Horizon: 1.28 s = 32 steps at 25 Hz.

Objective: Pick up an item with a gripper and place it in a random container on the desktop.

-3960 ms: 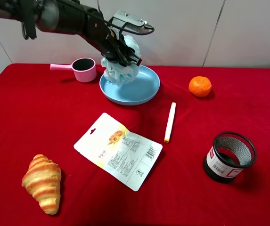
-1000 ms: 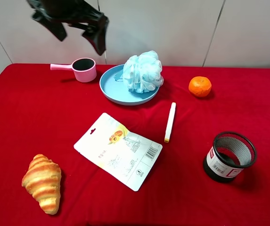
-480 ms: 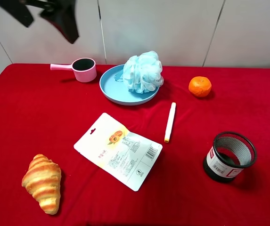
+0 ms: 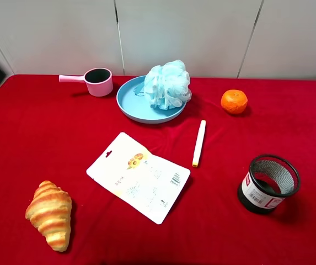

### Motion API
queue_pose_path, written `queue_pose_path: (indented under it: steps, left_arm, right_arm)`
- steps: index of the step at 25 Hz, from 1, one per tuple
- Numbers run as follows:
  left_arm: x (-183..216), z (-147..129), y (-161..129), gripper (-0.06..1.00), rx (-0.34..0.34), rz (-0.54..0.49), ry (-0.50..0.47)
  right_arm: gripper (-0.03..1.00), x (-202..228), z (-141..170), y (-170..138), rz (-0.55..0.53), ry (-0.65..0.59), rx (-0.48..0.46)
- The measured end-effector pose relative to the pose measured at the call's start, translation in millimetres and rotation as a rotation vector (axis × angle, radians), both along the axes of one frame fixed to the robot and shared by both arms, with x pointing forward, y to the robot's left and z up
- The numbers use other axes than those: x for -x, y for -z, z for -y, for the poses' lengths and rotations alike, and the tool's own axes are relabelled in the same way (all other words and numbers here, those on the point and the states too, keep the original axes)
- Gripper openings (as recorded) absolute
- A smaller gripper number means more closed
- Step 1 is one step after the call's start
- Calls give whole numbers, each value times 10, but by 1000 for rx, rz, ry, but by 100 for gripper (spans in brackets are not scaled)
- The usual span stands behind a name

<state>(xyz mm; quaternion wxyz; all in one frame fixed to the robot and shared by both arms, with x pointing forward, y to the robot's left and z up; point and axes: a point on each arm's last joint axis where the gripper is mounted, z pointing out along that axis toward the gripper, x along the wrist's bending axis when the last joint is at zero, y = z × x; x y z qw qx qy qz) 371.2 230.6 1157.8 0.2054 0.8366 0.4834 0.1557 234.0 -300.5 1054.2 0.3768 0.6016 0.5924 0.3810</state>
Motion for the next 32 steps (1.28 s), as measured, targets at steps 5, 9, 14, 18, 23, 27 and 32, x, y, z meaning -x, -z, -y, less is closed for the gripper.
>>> queue_pose_path:
  steps: [5,9,14,18,23,27,32]
  left_arm:
    - [558,-329,59,99,68,114,0]
    - [913,-538,194,99,117,196,0]
    - [1166,-687,443,99,146,245,-23]
    - [1272,-749,621,99,141,266,-118]
    - [1322,-767,752,99,119,276,-274]
    - [1337,-768,849,99,100,273,-382]
    - [1333,-766,975,99,89,277,-458]
  right_arm:
    - [69,0,0,0,0,0,0]
    - [69,0,0,0,0,0,0]
    - [69,0,0,0,0,0,0]
    - [69,0,0,0,0,0,0]
    - [69,0,0,0,0,0,0]
    - [69,0,0,0,0,0,0]
    - [69,0,0,0,0,0,0]
